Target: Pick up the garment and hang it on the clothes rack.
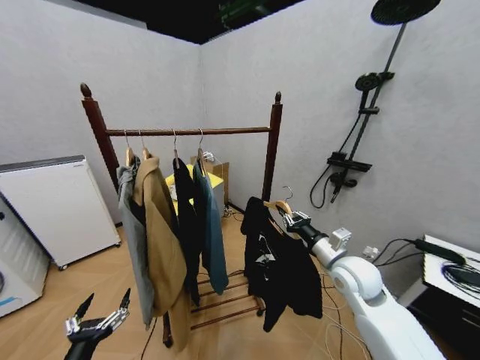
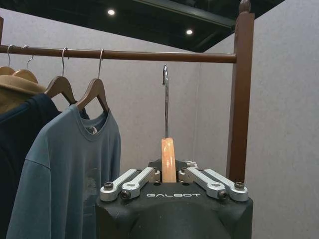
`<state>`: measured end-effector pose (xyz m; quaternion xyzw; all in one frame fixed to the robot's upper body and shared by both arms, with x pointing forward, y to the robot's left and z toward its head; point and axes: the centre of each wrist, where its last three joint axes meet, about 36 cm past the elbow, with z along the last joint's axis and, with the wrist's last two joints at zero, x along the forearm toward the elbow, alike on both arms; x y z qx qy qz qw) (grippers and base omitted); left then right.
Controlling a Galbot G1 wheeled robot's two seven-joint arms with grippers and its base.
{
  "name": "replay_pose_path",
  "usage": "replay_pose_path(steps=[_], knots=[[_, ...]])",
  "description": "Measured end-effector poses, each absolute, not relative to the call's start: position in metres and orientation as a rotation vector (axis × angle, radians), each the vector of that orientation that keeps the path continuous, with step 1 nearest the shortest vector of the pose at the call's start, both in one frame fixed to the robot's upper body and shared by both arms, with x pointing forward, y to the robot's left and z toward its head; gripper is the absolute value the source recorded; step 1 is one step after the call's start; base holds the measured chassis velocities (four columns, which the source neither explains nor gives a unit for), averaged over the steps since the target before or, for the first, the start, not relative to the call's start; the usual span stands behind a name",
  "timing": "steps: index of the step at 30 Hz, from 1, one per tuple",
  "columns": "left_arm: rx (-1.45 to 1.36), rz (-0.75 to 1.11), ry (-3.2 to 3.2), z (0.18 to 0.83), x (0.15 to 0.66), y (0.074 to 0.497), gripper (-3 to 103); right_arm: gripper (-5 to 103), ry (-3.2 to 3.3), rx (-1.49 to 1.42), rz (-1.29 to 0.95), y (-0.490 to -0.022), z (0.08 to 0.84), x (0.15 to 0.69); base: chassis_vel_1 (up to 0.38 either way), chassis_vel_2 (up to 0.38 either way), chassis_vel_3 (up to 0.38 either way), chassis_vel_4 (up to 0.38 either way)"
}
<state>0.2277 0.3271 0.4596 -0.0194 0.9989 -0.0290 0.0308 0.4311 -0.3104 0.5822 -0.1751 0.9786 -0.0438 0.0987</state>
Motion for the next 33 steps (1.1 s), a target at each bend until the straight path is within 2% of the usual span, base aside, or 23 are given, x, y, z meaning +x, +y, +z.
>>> replay_pose_path(steps=[8, 16, 33], knots=[[-0.060, -0.089, 3.078, 0.460, 0.228, 0.327, 100, 10, 2.901, -0.529, -0.140, -0.312, 0.580, 0.436, -0.027, 0.096, 0.083, -0.024], [-0.060, -0.089, 3.078, 0.460, 0.228, 0.327, 100, 10, 2.876, -0.540, -0.121, -0.305, 0.597, 0.465, 0.000, 0.000, 0.000, 0.000], [-0.060, -0.090, 3.078, 0.460, 0.228, 0.327, 100, 10, 2.819, -0.573, -0.112, -0.250, 0.681, 0.541, 0.000, 0.000, 0.000, 0.000]])
